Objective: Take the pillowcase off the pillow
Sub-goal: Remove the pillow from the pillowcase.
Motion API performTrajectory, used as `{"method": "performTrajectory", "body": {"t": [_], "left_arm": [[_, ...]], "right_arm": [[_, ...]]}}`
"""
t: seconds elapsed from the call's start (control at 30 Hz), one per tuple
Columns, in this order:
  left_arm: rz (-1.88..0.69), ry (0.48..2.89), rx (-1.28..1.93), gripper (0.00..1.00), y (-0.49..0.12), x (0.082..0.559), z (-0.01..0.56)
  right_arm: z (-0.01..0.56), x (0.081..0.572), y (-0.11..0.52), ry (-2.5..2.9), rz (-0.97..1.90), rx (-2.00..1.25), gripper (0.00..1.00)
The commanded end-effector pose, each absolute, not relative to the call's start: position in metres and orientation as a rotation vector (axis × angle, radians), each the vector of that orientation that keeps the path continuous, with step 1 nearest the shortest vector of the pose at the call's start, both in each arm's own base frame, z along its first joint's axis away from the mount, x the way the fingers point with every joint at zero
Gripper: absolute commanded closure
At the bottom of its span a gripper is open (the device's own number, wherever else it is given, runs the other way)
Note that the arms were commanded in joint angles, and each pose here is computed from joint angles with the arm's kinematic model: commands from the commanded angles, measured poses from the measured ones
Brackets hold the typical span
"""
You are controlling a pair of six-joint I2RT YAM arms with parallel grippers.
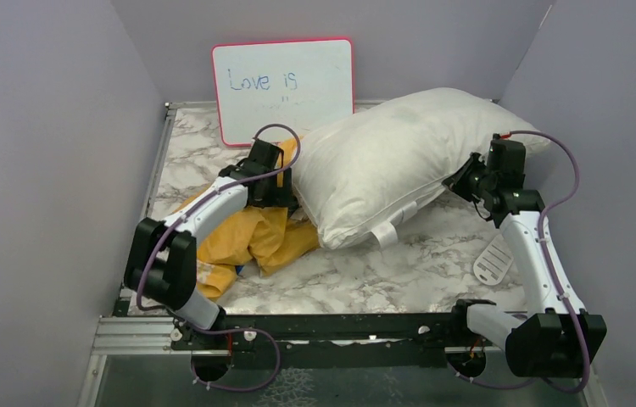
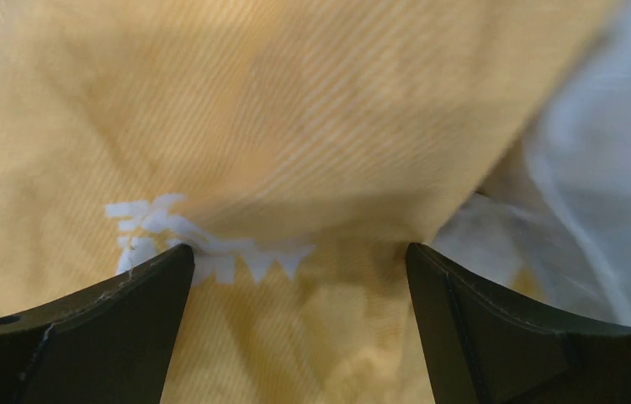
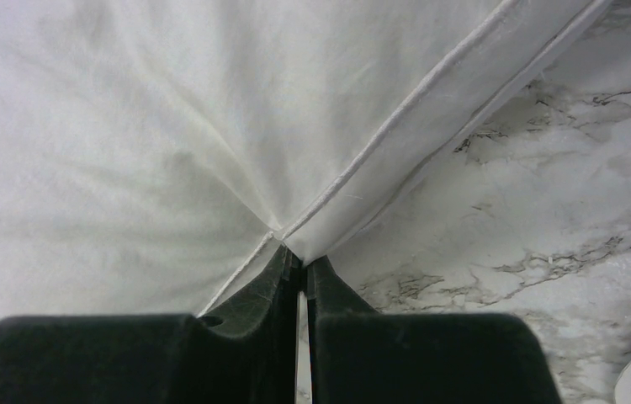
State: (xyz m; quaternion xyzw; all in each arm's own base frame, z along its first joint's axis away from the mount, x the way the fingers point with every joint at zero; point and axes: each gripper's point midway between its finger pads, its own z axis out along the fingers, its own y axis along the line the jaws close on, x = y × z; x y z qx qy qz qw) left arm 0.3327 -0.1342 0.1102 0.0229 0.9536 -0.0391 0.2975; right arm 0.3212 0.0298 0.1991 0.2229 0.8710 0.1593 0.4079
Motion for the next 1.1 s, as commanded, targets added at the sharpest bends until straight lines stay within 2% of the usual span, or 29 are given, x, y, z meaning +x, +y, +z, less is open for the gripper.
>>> {"method": "performTrajectory", "body": {"t": [0.0,0.03,0.1,0.2,0.27,0.43,0.63,0.87,0.97,1.03,1.07], "left_arm": [[0.033,2.579,-0.083,0.02,-0.105,0.349,0.057],[0.067,2.608,-0.094,0.08,-0.1,0.349,0.043],[0.102,2.635,-0.139,0.31,-0.092,0.347,0.029],[0.08,2.582,-0.216,0.61,-0.078,0.352,0.04],[0.087,2.513,-0.305,0.99,-0.054,0.358,0.063],[0.082,2.266,-0.613,1.0,0.045,0.368,0.144],[0.273,1.985,-0.765,1.0,0.141,0.348,0.269],[0.226,1.812,-0.746,1.0,0.141,0.348,0.351],[-0.034,1.913,-0.562,0.99,0.096,0.366,0.339],[-0.23,2.036,-0.461,0.85,0.062,0.371,0.305],[-0.294,2.105,-0.433,0.81,0.048,0.369,0.282]], "right_arm": [[0.231,0.332,0.036,2.111,0.465,0.494,0.9],[0.232,0.333,0.037,2.109,0.472,0.496,0.9],[0.236,0.336,0.037,2.102,0.48,0.501,0.9],[0.243,0.339,0.037,2.087,0.481,0.5,0.9],[0.246,0.339,0.034,2.078,0.464,0.508,0.9],[0.248,0.336,0.029,2.067,0.428,0.528,0.9],[0.247,0.331,0.027,2.056,0.426,0.552,0.91],[0.249,0.329,0.041,2.029,0.537,0.578,0.91],[0.238,0.327,0.048,2.052,0.587,0.566,0.89],[0.233,0.325,0.048,2.065,0.585,0.574,0.89],[0.232,0.325,0.048,2.07,0.579,0.574,0.89]]}}
